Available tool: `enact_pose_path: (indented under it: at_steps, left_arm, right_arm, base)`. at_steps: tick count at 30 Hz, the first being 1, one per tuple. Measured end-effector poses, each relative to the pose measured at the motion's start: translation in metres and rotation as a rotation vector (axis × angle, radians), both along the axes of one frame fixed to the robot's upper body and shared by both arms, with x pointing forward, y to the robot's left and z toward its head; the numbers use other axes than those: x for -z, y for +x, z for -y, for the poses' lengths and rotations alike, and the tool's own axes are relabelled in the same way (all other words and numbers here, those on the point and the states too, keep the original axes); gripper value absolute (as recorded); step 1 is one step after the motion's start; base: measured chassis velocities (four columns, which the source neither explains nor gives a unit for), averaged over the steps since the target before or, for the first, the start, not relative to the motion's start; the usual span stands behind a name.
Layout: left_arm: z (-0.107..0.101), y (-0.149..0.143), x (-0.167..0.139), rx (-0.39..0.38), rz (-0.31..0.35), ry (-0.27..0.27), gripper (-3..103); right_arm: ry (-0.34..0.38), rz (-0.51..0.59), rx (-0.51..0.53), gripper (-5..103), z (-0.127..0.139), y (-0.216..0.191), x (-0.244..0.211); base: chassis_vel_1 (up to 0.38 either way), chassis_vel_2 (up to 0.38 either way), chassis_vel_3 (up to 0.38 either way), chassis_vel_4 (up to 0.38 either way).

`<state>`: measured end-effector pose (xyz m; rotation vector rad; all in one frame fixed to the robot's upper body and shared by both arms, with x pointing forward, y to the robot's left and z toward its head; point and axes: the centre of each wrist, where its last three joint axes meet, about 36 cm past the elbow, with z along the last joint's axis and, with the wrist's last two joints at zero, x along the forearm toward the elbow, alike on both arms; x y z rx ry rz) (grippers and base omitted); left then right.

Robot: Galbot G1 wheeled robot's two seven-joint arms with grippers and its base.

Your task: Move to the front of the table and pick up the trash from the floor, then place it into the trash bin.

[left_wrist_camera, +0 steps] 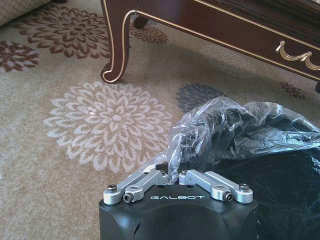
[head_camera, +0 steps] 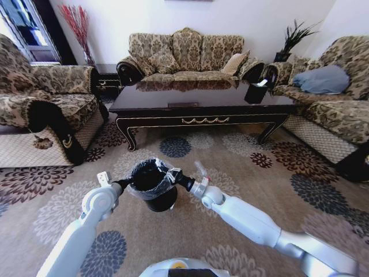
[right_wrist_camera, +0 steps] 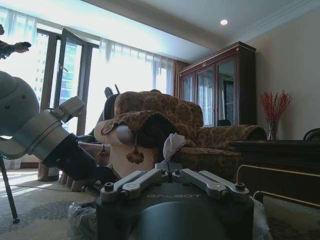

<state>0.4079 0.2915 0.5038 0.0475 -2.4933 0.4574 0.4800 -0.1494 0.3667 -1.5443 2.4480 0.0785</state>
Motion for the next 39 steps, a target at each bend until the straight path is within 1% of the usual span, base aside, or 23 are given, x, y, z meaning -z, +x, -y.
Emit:
enact_pose_path:
  at_steps: [4,5,6,7,10,12,16,17,20,22,25,27,28,30,31,32,33,34,37,38,39]
  left_arm:
    - [0.0,0.0,0.0,-0.001,0.001,0.0,4]
    - [-0.001,0.001,0.0,-0.001,0.001,0.0,4]
    - [-0.001,0.001,0.0,-0.002,0.001,0.0,4]
    - [-0.001,0.001,0.0,-0.002,0.002,0.0,4]
    - [-0.001,0.002,0.0,-0.004,0.002,0.0,4]
    - [-0.001,0.002,0.0,-0.004,0.001,0.0,4]
    - [-0.002,0.003,0.0,-0.004,0.002,0.002,4]
    - [-0.002,0.003,0.0,-0.004,0.002,0.002,4]
    - [-0.004,0.003,-0.001,-0.007,0.003,0.007,4]
    - [-0.004,0.003,-0.001,-0.009,0.003,0.008,4]
    - [-0.009,0.003,-0.002,-0.018,0.004,0.014,4]
    - [-0.011,0.003,-0.002,-0.023,0.005,0.015,4]
    - [-0.012,0.003,-0.003,-0.026,0.006,0.017,4]
    - [-0.025,0.002,-0.009,-0.051,0.019,0.018,4]
    - [-0.031,0.002,-0.013,-0.063,0.026,0.02,4]
    - [-0.031,0.002,-0.013,-0.063,0.026,0.02,4]
    - [-0.036,0.002,-0.017,-0.074,0.032,0.024,4]
    - [-0.045,0.001,-0.022,-0.095,0.045,0.034,4]
    - [-0.063,0.002,-0.034,-0.141,0.07,0.054,4]
    - [-0.063,0.002,-0.034,-0.141,0.07,0.054,4]
    - [-0.067,0.001,-0.036,-0.15,0.075,0.054,4]
  right_arm:
    - [-0.005,-0.002,-0.002,0,0.001,0.0,0.002]
    - [-0.006,-0.002,-0.003,-3,0.001,0.0,0.002]
    - [-0.008,-0.003,-0.004,1,0.002,0.0,0.002]
    - [-0.01,-0.004,-0.004,1,0.003,0.0,0.003]
    - [-0.013,-0.004,-0.007,18,0.004,-0.001,0.002]
    - [-0.013,-0.004,-0.007,18,0.004,-0.001,0.002]
    - [-0.013,-0.003,-0.007,40,0.006,-0.001,0.0]
    - [-0.013,-0.003,-0.007,40,0.006,-0.001,0.0]
    - [-0.012,0.0,-0.003,56,0.008,0.0,-0.001]
    - [-0.012,0.0,-0.002,56,0.008,0.0,-0.001]
    - [-0.009,0.002,0.005,72,0.01,0.002,-0.002]
    - [-0.007,0.003,0.01,72,0.011,0.003,-0.003]
    - [-0.005,0.004,0.015,77,0.011,0.004,-0.003]
    - [0.004,0.006,0.062,89,0.018,0.011,-0.006]
    - [0.001,0.004,0.101,94,0.022,0.016,-0.006]
    - [0.001,0.004,0.101,94,0.022,0.016,-0.006]
    - [-0.006,0.001,0.137,94,0.025,0.019,-0.007]
    - [-0.022,-0.011,0.203,98,0.031,0.024,-0.007]
    - [-0.064,-0.067,0.387,100,0.043,0.033,-0.005]
    - [-0.064,-0.067,0.387,100,0.043,0.033,-0.005]
    - [-0.072,-0.08,0.421,100,0.045,0.034,-0.004]
  base:
    - [0.0,0.0,0.0,0.0]
    - [0.0,0.0,0.0,0.0]
    - [0.0,0.0,0.0,0.0]
    - [0.0,0.0,0.0,0.0]
    - [0.0,0.0,0.0,0.0]
    - [0.0,0.0,0.0,0.0]
    - [0.0,0.0,0.0,0.0]
    - [0.0,0.0,0.0,0.0]
    - [0.0,0.0,0.0,0.0]
    - [0.0,0.0,0.0,0.0]
    - [0.0,0.0,0.0,0.0]
    - [0.0,0.0,0.0,0.0]
    - [0.0,0.0,0.0,0.0]
    - [0.0,0.0,0.0,0.0]
    - [0.0,0.0,0.0,0.0]
    - [0.0,0.0,0.0,0.0]
    - [0.0,0.0,0.0,0.0]
    - [0.0,0.0,0.0,0.0]
    - [0.0,0.0,0.0,0.0]
    - [0.0,0.0,0.0,0.0]
    - [0.0,0.0,0.0,0.0]
